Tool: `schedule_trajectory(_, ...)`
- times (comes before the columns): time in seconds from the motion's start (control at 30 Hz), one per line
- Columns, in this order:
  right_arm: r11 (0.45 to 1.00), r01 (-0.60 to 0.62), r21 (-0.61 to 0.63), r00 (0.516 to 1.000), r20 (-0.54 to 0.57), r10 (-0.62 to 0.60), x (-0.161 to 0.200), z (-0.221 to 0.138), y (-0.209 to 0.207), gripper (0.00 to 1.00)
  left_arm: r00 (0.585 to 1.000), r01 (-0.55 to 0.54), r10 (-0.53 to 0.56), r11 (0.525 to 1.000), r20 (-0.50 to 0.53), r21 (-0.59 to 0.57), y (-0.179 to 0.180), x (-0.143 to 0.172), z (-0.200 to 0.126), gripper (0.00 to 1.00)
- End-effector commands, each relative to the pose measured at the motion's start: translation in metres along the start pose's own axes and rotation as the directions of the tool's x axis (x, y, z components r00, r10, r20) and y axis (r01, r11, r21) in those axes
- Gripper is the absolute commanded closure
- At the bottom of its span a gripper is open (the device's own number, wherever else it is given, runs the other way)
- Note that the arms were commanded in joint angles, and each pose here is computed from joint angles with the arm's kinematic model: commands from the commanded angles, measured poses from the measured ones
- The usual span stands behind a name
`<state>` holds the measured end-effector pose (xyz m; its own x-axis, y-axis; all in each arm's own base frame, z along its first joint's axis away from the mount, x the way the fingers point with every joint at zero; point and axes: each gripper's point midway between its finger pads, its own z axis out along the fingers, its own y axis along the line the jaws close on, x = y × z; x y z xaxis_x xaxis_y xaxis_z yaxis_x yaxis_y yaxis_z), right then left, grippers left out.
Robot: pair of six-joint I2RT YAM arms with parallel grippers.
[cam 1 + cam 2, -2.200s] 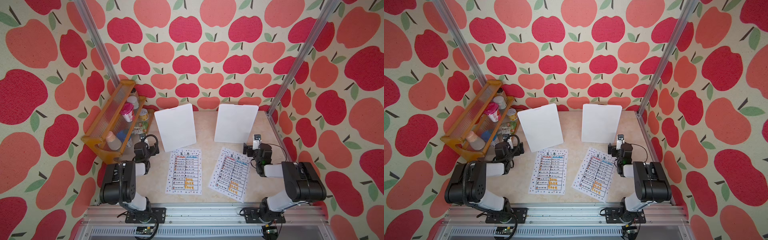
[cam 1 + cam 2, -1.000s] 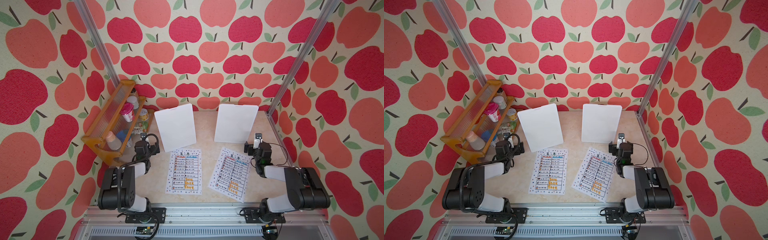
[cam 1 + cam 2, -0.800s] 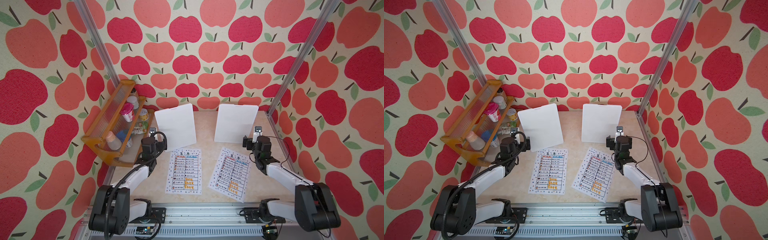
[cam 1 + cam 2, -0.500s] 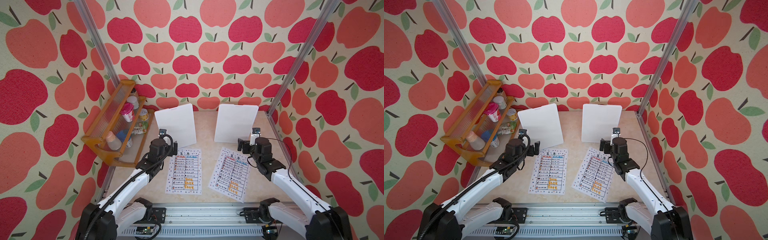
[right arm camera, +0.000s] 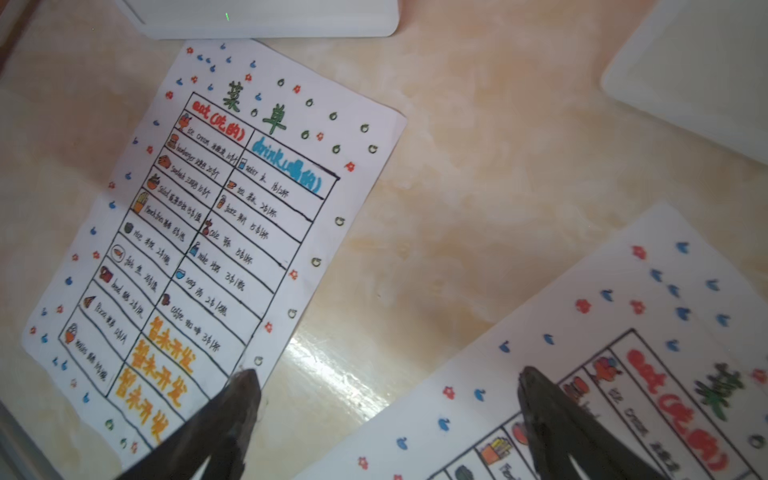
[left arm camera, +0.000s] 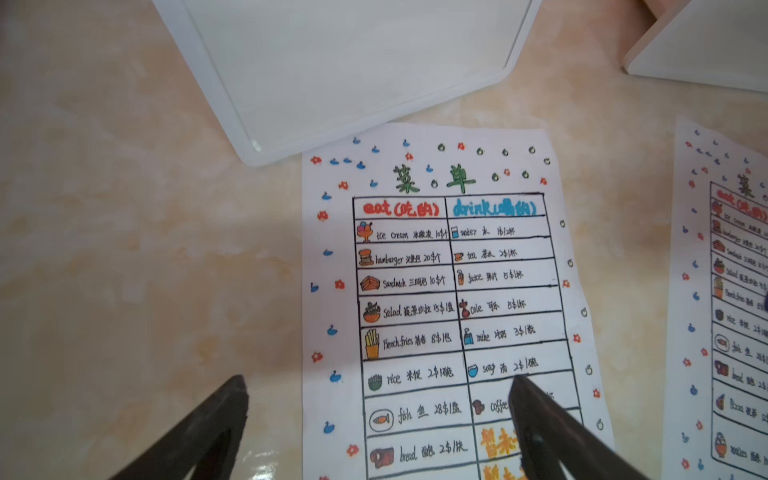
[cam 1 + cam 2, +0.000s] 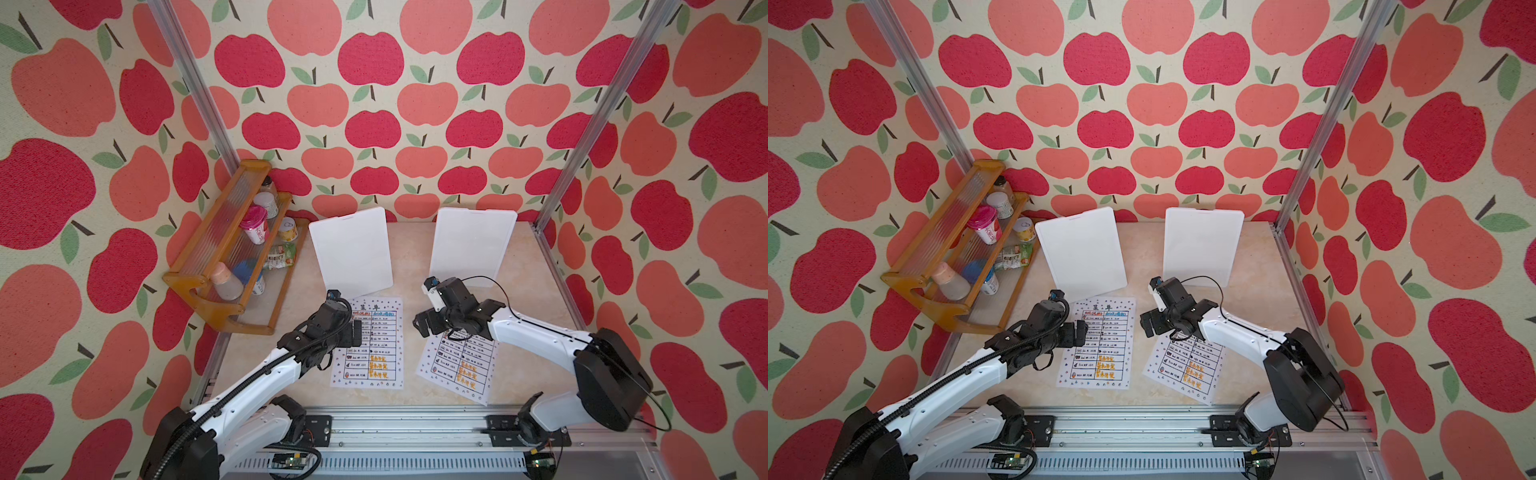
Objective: Insert the menus into the narrow rack
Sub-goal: Pick up the menu from the center of the board.
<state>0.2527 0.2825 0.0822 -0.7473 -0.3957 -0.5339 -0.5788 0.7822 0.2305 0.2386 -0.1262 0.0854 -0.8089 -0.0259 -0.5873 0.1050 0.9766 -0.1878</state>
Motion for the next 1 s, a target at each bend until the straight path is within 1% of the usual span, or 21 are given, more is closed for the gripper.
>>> schedule_trajectory(0.0, 0.99, -0.103, -0.097, 0.99, -0.104, 0.092, 0.009, 0.013, 0.025, 0.01, 0.987, 0.119, -0.115, 0.992, -0.109, 0.034, 0.002, 0.033, 0.004, 0.01)
schedule_trajectory(0.07, 0.979, -0.136, -0.154, 0.983, -0.14, 0.115, 0.01, 0.025, 0.041, 0.01, 0.983, 0.14, -0.133, 0.989, -0.125, 0.051, 0.0, 0.038, 0.003, 0.01)
schedule_trajectory(0.1, 0.977, -0.145, -0.158, 0.981, -0.15, 0.121, 0.01, 0.03, 0.044, 0.01, 0.982, 0.148, -0.141, 0.987, -0.126, 0.053, 0.0, 0.039, 0.002, 0.01)
schedule_trajectory(0.2, 0.972, -0.168, -0.162, 0.974, -0.179, 0.138, 0.011, 0.044, 0.051, 0.01, 0.972, 0.205, -0.193, 0.975, -0.134, 0.081, -0.001, 0.044, 0.004, 0.01)
schedule_trajectory(0.37, 0.963, -0.222, -0.155, 0.956, -0.229, 0.184, 0.015, 0.065, 0.054, 0.01, 0.938, 0.307, -0.285, 0.947, -0.199, 0.092, 0.0, 0.054, 0.009, 0.01)
schedule_trajectory(0.53, 0.96, -0.231, -0.157, 0.95, -0.251, 0.187, 0.017, 0.079, 0.064, 0.01, 0.912, 0.362, -0.329, 0.926, -0.245, 0.104, -0.004, 0.066, 0.02, 0.01)
schedule_trajectory(0.7, 0.952, -0.249, -0.178, 0.943, -0.27, 0.196, 0.021, 0.092, 0.079, 0.01, 0.896, 0.378, -0.332, 0.919, -0.294, 0.115, -0.01, 0.076, 0.033, 0.01)
schedule_trajectory(0.73, 0.953, -0.246, -0.178, 0.943, -0.271, 0.193, 0.021, 0.094, 0.081, 0.01, 0.891, 0.376, -0.328, 0.921, -0.313, 0.103, -0.009, 0.081, 0.037, 0.01)
schedule_trajectory(0.97, 0.945, -0.269, -0.184, 0.938, -0.273, 0.214, 0.024, 0.105, 0.087, 0.01, 0.892, 0.377, -0.327, 0.92, -0.313, 0.112, -0.01, 0.085, 0.04, 0.01)
